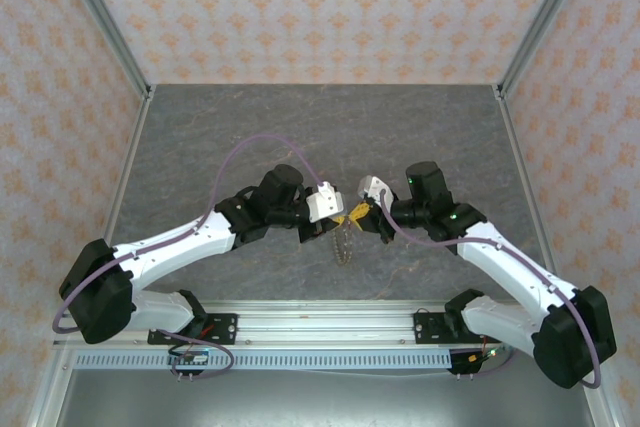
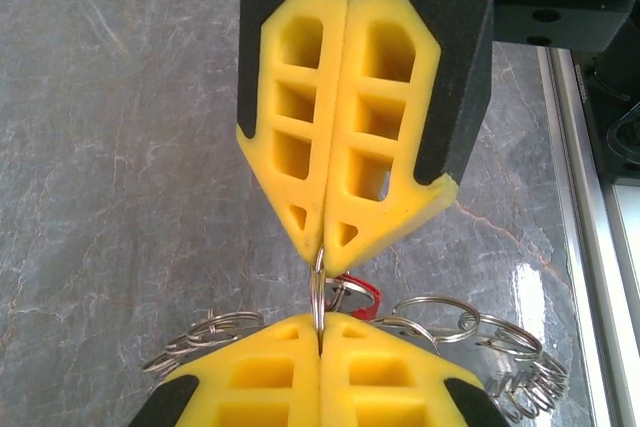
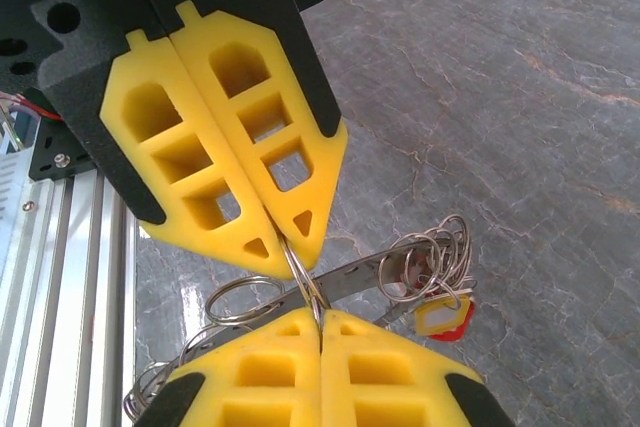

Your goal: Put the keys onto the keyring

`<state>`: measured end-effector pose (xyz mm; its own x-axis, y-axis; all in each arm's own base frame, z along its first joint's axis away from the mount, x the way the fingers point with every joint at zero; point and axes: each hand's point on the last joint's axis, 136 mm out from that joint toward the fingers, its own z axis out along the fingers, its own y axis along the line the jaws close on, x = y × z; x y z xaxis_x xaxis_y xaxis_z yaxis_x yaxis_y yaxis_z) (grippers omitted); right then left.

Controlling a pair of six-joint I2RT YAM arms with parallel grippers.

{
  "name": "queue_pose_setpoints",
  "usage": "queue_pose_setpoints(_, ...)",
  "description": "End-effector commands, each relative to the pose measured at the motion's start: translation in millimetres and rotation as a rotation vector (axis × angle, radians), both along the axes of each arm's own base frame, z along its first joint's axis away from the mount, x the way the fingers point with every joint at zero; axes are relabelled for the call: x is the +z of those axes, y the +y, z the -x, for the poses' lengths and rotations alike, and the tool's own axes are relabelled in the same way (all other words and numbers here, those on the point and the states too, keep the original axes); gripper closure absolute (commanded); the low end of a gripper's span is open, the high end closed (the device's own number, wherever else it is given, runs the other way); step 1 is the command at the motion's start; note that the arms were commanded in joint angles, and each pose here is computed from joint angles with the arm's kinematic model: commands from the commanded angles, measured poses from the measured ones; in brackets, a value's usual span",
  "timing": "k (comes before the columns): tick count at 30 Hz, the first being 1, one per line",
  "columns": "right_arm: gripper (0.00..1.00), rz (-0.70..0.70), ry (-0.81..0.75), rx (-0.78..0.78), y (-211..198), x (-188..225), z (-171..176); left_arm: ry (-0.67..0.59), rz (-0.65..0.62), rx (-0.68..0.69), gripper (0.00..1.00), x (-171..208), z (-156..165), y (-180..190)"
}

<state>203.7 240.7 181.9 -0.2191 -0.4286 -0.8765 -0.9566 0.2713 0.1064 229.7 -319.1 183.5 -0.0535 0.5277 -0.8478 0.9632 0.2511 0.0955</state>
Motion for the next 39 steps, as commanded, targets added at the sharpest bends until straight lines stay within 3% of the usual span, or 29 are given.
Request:
queue_pose_setpoints(1,1.00,0.032,0.036,-0.065,-7.4,-15.6,-3.5,-0.064,0.085,0.007,1.00,28.3,-3.3,-3.3)
queue_pose_setpoints(12,1.00,0.035,0.038,-0.088,-8.8,-17.1,-6.4,-0.057,0.083,0.007,1.00,26.0,-2.6,-3.2)
queue_pose_setpoints(17,0.86,-0.022,-0.007,-0.058,-3.6,2.7,-4.5,-0.058,0.079,0.003,1.00,25.9,-1.9,-3.0)
queue_pose_setpoints(28,0.71,-0.059,-0.057,0.080,9.4,16.7,3.4,-0.042,0.071,-0.004,1.00,23.7,1.1,-1.8)
queue_pose_setpoints(35,0.72,-0.054,-0.076,0.099,14.6,17.7,-3.9,-0.049,0.077,-0.011,1.00,26.6,2.4,-2.3)
queue_pose_setpoints(39,0.81,-0.057,-0.084,0.101,15.3,17.0,-4.7,-0.048,0.080,-0.018,1.00,28.2,3.3,-3.3)
